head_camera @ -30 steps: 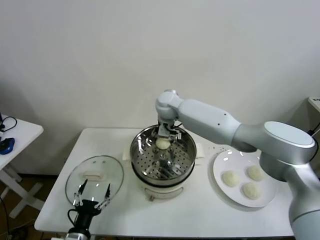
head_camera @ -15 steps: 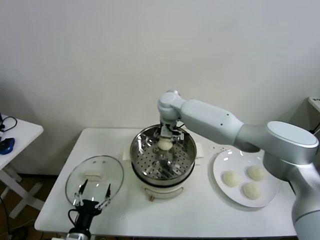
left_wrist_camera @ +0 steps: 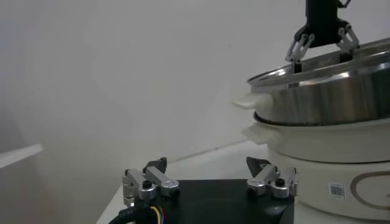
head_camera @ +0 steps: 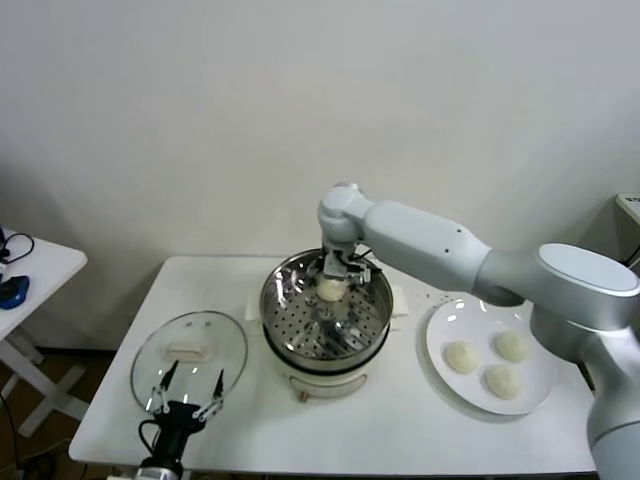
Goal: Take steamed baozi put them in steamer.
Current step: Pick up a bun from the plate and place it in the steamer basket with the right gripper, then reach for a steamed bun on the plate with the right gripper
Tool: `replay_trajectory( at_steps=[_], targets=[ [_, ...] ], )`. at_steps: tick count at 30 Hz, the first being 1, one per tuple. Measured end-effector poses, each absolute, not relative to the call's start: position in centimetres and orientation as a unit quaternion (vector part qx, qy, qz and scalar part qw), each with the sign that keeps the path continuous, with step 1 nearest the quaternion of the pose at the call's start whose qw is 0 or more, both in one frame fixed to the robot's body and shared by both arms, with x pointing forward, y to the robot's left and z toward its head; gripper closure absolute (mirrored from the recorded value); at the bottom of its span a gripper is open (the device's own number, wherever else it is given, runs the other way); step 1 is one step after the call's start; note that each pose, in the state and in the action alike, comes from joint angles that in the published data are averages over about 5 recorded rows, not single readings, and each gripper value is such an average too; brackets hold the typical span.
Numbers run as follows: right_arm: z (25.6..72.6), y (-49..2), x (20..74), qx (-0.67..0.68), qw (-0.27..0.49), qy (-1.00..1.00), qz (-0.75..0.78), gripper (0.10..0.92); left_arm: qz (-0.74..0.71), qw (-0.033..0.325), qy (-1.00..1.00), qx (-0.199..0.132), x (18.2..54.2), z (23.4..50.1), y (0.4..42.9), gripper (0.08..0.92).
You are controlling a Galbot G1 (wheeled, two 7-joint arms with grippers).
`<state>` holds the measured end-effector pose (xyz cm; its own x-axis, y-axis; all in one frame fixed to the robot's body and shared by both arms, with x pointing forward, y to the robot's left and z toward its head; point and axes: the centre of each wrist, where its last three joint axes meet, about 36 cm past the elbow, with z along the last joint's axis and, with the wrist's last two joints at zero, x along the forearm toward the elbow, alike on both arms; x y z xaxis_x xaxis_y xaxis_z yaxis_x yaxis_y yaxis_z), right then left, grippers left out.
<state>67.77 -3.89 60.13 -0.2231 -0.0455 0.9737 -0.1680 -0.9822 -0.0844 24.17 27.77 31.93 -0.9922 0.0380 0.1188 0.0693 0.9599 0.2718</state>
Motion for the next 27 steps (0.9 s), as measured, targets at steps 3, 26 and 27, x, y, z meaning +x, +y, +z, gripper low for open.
replay_trajectory(
  at_steps=[3,26,27],
  targets=[
    [61.6,-4.6,67.7,0.619,0.04,-0.091,0.779,0.2,-0.14,0.057,-0.988,-0.026,24.2,31.9,28.0,0.177],
    [65.8,-28.9,65.4,0.607,0.231,-0.409,0.64,0.2,-0.135,0.045,-0.989,-0.033,24.6,32.5,27.6,0.177],
    [65.2,-30.2,65.1,0.604,0.244,-0.425,0.629,0.2,-0.134,0.045,-0.989,-0.034,24.6,32.5,27.5,0.177]
  ],
)
